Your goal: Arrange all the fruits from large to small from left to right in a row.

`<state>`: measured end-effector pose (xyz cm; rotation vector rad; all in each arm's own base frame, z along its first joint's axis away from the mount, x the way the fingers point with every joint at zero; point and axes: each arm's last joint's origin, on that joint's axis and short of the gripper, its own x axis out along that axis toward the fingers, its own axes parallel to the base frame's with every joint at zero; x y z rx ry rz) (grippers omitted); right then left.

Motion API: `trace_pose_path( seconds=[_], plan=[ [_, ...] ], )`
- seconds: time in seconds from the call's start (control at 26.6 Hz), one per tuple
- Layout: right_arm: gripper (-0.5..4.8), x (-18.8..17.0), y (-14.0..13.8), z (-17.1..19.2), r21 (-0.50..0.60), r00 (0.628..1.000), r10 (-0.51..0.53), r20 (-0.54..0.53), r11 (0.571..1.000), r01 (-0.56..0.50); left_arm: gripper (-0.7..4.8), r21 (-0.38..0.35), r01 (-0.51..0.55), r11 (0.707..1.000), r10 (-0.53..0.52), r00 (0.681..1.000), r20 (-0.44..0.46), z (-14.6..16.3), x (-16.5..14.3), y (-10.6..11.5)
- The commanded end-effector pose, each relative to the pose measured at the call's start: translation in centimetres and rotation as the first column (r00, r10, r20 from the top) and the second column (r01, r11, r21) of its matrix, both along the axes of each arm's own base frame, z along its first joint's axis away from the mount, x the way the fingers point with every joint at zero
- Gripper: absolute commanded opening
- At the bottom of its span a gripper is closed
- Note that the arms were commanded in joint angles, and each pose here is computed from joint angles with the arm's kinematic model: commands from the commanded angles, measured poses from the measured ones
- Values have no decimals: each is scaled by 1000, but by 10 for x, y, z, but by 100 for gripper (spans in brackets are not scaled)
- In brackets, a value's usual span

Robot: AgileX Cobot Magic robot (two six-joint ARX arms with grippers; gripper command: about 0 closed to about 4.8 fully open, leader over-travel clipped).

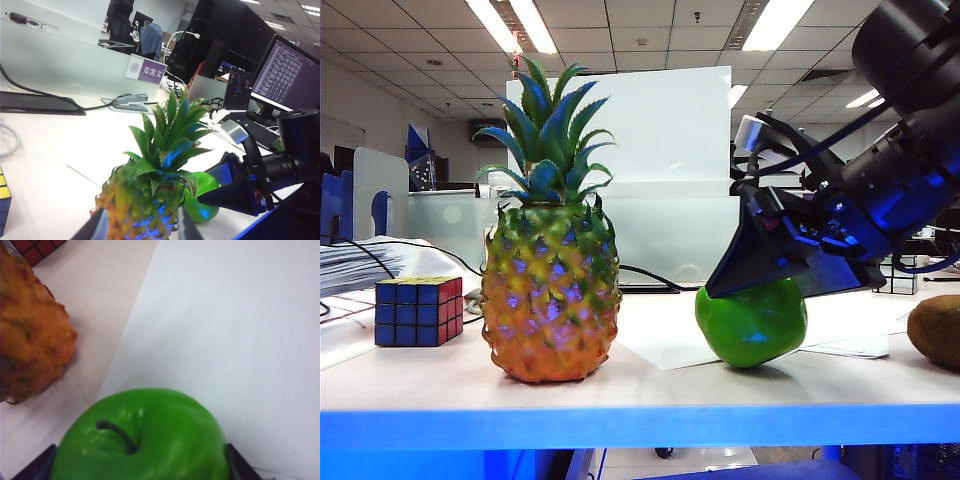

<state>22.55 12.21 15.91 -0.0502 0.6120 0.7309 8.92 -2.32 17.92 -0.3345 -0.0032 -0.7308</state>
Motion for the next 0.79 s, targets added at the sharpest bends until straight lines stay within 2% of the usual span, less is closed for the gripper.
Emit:
trace_pose_path(
  seconds=[0.04,0.15,0.23,0.26,0.3,0.41,0.53,0.6,0.64,0.71,0.79],
  plan=[
    [-1,0,0,0,-4,1000,4,-6,1000,-4,188,1,7,1000,-7,1000,10,1,0,0],
    [2,-2,0,-2,-17,999,4,-32,1000,-5,188,3,22,1000,-22,1000,10,1,-1,0],
    [84,-2,-1,-2,-18,1000,3,-31,1000,-4,188,3,25,1000,-25,1000,9,1,-1,-1],
    [152,-2,-1,-2,-17,1000,3,-30,1000,-4,188,3,25,1000,-25,1000,9,1,-1,0],
    [190,-2,-1,-2,-17,1000,3,-31,1000,-4,188,3,25,1000,-25,1000,9,1,-1,-1],
    [251,-2,-1,-2,-18,999,3,-33,1000,-4,188,3,25,1000,-25,1000,9,1,-1,0],
    [415,-2,-1,-2,-12,999,-3,-40,1000,2,189,3,25,1000,-25,1000,9,1,-1,-1],
    [425,-2,-1,-2,-13,999,-5,-40,1000,4,188,3,25,1000,-25,1000,9,1,-1,-1],
    [447,-2,-1,-2,-11,999,-6,-41,1000,6,189,4,25,1000,-25,1000,9,1,-1,-1],
    [447,-2,-1,-2,-8,999,-9,-42,1000,9,189,4,25,1000,-25,1000,9,1,-1,-1],
    [479,-2,0,-2,-7,999,-9,-39,1000,9,189,4,25,1000,-25,1000,9,1,-1,-1]
  ],
)
